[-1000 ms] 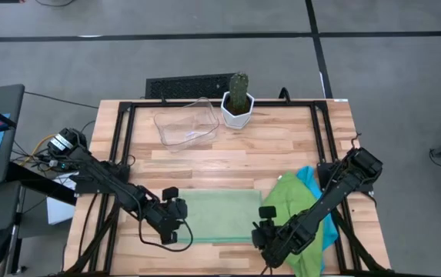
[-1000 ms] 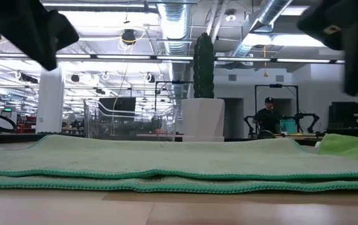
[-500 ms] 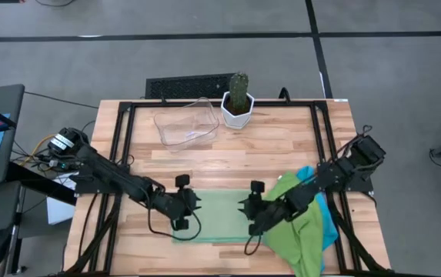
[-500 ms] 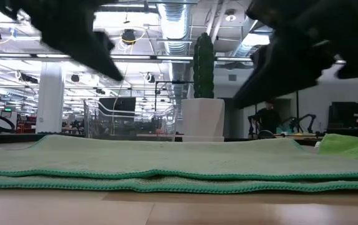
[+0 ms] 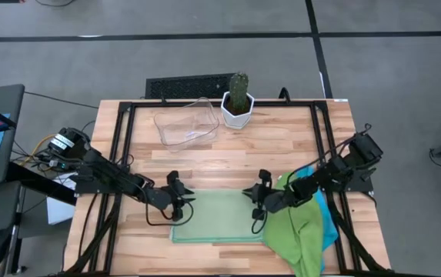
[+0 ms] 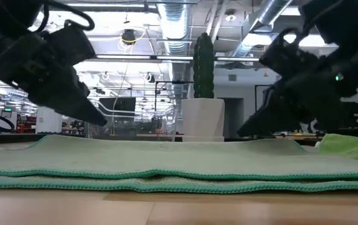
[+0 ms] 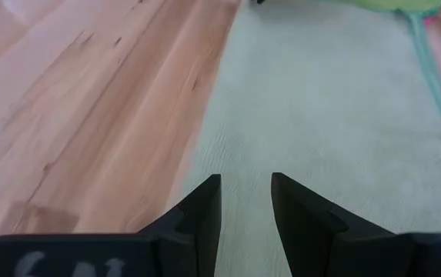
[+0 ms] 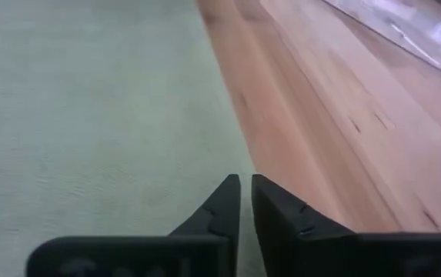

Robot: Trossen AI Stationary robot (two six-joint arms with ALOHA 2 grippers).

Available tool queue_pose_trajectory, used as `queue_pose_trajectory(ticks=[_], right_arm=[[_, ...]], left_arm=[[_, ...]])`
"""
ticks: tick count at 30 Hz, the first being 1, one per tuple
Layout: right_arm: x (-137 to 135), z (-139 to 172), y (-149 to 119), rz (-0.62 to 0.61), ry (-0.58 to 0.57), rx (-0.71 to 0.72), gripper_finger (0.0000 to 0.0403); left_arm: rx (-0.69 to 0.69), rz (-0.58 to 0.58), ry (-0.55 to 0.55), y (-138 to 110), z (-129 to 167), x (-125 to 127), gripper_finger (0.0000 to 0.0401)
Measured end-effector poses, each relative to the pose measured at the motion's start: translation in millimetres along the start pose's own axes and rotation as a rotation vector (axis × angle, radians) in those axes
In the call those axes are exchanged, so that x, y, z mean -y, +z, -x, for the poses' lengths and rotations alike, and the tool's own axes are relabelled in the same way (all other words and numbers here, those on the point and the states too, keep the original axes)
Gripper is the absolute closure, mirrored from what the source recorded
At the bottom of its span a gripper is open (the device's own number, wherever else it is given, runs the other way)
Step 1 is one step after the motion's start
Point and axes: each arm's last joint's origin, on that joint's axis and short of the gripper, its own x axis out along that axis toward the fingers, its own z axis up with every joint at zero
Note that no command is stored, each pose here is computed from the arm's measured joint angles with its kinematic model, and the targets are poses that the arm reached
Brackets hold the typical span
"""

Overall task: Fold microfiber towels
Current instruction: Fold the light green microfiber towel

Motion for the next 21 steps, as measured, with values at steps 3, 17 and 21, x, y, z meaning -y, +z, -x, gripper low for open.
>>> queue_pose_trajectory(ticks=[3, 17, 21], right_arm=[[5, -1, -5, 0.001, -0.013, -0.019, 0.0372], [0, -20, -26, -0.026, -0.030, -0.035, 0.0378], [0, -18, -24, -0.021, -0.020, -0.037, 0.0392]], left_arm=[[-0.013, 0.005, 0.011, -5, 1, -3, 0.0295], [-0.060, 0.031, 0.043, -22, 4, -15, 0.0396], [-0.079, 0.056, 0.056, -29, 5, -19, 0.0399]])
